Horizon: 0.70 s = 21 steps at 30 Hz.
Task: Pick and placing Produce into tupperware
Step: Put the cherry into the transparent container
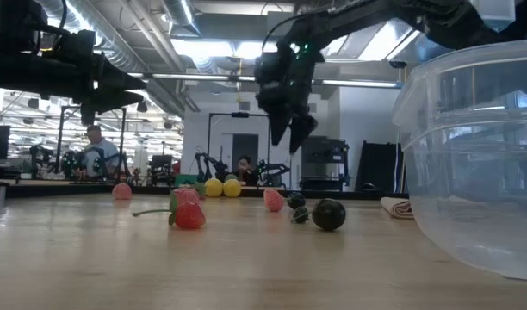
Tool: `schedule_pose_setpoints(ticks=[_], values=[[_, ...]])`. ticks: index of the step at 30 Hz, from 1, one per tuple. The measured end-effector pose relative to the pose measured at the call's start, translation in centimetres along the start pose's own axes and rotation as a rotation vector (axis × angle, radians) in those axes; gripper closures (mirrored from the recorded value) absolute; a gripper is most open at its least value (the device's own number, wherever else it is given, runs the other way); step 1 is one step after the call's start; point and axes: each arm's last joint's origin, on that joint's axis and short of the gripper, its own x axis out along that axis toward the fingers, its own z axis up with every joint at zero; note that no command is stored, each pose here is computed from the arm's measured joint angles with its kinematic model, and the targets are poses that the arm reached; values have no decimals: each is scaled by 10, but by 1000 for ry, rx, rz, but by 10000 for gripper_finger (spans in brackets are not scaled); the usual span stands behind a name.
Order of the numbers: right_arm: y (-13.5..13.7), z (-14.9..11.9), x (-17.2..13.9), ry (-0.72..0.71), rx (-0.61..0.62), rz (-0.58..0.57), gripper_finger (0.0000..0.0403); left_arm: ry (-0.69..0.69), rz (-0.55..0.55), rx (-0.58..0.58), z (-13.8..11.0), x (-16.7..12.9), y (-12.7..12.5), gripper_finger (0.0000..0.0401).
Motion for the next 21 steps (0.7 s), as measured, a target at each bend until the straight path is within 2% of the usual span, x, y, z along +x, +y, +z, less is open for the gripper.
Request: schedule_pose_setpoints(ticks=[7,11,15,21], values=[[5,-18,-70,-118,-6,-93,11,-3,7,-3,0,0,0,236],[7,-41,-100,-235,-16,-99,11,-3,7,-5,0,0,0,236],[6,-85,-113,-345,-21,-94,11,-3,7,-6,0,0,0,236],[3,-162,-106,-508,29,-65,11,-8,4,-23,1,0,0,236]])
